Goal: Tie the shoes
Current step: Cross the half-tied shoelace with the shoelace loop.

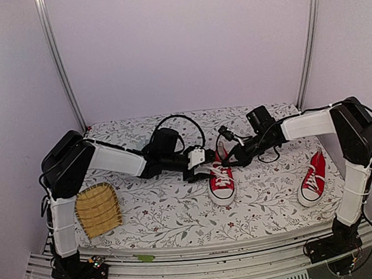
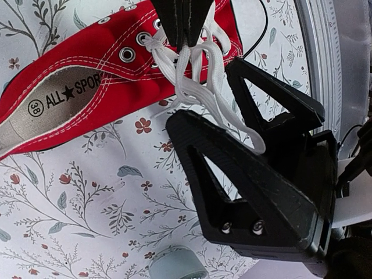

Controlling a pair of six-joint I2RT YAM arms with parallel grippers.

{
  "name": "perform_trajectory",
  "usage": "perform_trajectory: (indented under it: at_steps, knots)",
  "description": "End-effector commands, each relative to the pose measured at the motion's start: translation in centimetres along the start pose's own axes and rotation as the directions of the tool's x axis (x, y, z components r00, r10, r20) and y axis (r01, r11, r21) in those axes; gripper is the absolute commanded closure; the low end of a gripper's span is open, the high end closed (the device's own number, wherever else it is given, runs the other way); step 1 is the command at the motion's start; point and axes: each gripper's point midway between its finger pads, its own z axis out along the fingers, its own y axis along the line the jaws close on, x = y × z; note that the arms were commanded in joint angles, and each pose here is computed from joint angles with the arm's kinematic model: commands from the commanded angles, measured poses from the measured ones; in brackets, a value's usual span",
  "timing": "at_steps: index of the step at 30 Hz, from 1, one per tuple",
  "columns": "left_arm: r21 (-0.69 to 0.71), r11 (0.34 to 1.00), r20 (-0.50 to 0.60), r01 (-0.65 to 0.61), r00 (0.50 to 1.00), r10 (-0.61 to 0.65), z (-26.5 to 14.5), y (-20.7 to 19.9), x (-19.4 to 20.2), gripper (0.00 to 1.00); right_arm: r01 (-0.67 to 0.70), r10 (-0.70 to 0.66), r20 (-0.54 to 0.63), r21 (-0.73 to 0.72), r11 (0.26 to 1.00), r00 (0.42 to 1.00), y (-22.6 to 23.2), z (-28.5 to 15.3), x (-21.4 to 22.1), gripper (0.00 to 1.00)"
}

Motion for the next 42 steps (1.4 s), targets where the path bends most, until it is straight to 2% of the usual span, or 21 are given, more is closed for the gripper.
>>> perform_trajectory:
  at_steps: [1,4,8,11,19,24,30,33,37,42]
  knots:
    - [-0.025,0.999,0.005,-0.034,0.999,0.034,1.1,0.5,-0.2,0.31,0.062,-0.061,0.040,-0.031,0.998,0.997,1.6,-1.0,-2.0,0.99]
    - [-0.032,0.999,0.020,-0.026,0.999,0.026,1.4,0.5,-0.5,0.38,0.065,-0.064,0.041,-0.038,0.997,0.997,1.7,-1.0,-2.0,0.99]
    - [-0.055,0.998,0.015,-0.029,0.999,0.030,1.7,0.3,-0.1,0.41,0.074,-0.072,0.043,-0.041,0.996,0.996,1.8,-1.1,-2.0,0.99]
    - [-0.087,0.996,0.014,-0.027,0.999,0.028,1.8,0.9,-0.1,0.49,0.077,-0.075,0.045,-0.050,0.996,0.996,2.0,-1.1,-2.1,0.99]
    - [-0.092,0.996,0.050,0.008,0.999,-0.003,1.9,0.9,-1.1,0.51,0.090,-0.088,0.054,-0.038,0.995,0.995,1.9,-1.2,-2.4,0.99]
    - [-0.078,0.996,0.065,0.032,0.998,-0.027,1.7,0.6,-1.3,0.47,0.088,-0.085,0.063,-0.042,0.995,0.994,2.0,-1.2,-2.4,0.99]
    - [0.049,0.998,0.004,-0.042,0.999,0.042,2.0,-1.3,-0.6,0.29,0.098,-0.095,0.068,-0.041,0.994,0.993,2.0,-1.2,-2.6,0.99]
    - [0.055,0.995,-0.034,-0.083,0.996,0.085,2.3,-1.5,0.0,0.28,0.099,-0.096,0.077,-0.045,0.994,0.992,2.0,-1.2,-2.8,0.99]
    - [-0.011,0.994,-0.053,-0.107,0.993,0.106,2.6,-0.7,0.4,0.39,0.099,-0.095,0.079,-0.051,0.994,0.992,2.1,-1.2,-2.9,0.99]
    - [-0.053,0.996,-0.022,-0.077,0.997,0.076,2.6,0.1,-0.4,0.51,0.101,-0.097,0.072,-0.048,0.994,0.993,2.1,-1.2,-2.8,0.99]
